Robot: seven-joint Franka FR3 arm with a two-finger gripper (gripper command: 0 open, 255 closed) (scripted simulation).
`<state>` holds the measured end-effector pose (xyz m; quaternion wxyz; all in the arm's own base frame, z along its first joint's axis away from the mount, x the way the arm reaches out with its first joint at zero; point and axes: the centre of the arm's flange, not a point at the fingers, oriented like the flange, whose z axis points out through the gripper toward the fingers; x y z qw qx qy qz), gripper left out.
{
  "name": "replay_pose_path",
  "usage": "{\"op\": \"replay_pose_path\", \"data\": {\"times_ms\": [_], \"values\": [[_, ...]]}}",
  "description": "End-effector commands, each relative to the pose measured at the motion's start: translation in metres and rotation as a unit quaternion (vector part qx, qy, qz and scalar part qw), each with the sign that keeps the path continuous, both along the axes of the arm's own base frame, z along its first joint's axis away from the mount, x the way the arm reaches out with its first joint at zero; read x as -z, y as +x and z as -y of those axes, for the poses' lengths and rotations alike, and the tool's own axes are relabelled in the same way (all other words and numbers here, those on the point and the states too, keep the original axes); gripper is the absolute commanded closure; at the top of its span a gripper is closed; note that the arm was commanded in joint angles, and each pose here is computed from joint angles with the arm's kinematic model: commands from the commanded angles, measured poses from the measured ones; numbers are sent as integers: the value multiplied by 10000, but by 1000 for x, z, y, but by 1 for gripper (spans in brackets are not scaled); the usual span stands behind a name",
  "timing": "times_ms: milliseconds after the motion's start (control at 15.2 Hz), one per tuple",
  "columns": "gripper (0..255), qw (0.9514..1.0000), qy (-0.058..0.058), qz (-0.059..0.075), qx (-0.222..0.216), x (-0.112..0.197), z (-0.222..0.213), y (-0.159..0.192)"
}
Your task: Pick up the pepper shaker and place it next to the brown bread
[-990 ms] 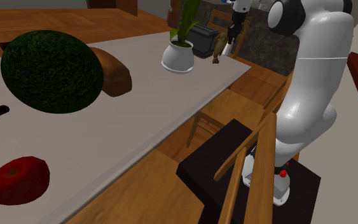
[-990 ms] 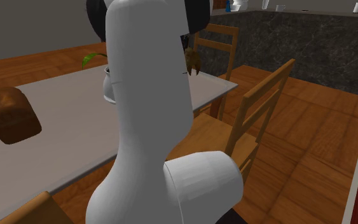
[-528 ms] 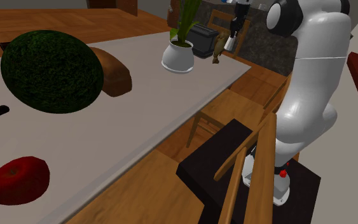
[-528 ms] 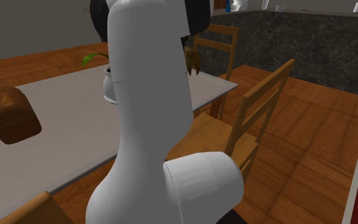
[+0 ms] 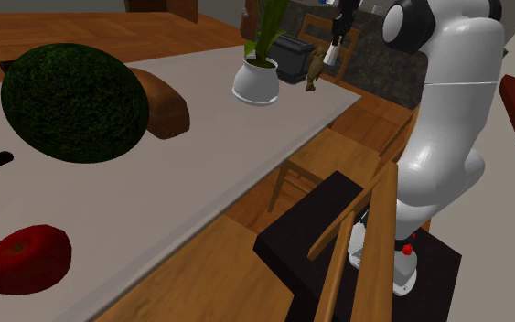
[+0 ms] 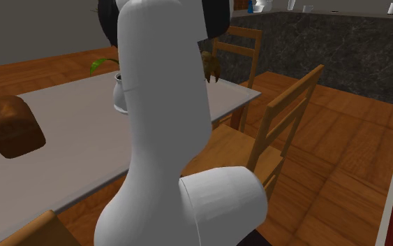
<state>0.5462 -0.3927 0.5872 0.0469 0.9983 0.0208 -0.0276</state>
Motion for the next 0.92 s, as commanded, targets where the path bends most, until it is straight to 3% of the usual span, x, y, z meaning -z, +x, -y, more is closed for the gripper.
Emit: {"op": "replay_pose_path", "data": {"times_ms": [0, 858], "values": [[255, 10000, 0, -1, -1, -1, -24, 1], [255, 10000, 0, -1, -1, -1, -195, 15]]}}
